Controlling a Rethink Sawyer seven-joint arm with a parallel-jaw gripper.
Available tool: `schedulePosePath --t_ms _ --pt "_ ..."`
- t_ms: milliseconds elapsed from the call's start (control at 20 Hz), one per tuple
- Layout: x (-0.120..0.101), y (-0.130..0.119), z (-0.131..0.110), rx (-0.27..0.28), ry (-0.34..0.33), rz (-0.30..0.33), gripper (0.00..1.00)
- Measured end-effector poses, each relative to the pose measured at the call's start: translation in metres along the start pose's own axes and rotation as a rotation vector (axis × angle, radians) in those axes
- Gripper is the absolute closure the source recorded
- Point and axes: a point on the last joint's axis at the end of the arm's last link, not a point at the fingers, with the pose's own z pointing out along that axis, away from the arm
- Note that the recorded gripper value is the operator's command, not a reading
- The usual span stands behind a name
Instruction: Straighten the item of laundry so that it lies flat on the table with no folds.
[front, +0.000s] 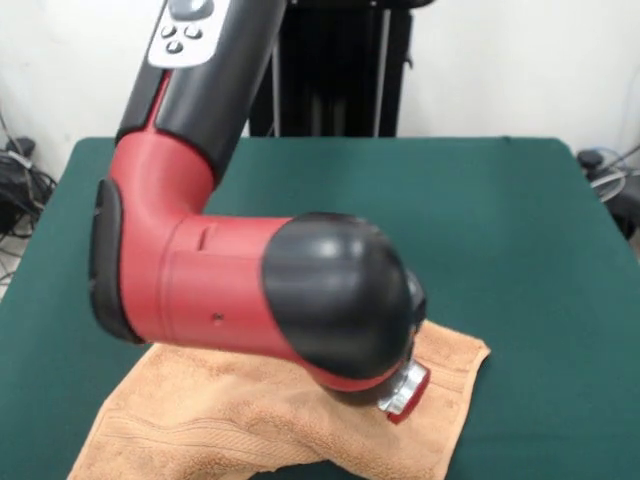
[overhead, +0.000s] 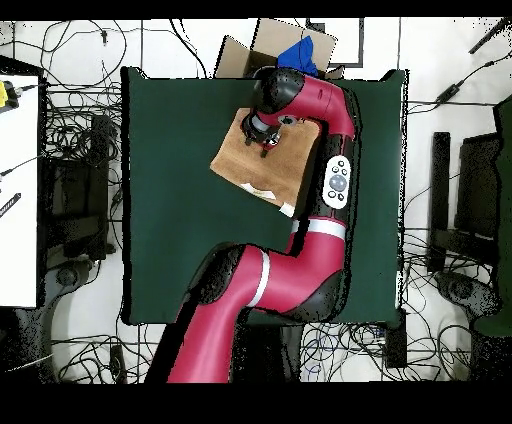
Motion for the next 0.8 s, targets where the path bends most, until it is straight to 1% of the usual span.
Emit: schedulePosePath --t_ms 150,400,800 --pt "-0.0035 -0.0034 0.0003 -0.029 0.017 -0.010 0.00" --pt "-0.0049 -0.0044 -0.0001 -0.042 0.019 -0.005 0.00" --pt "-0.0080 -0.0091 -0.0004 -0.080 0.036 0.005 0.00"
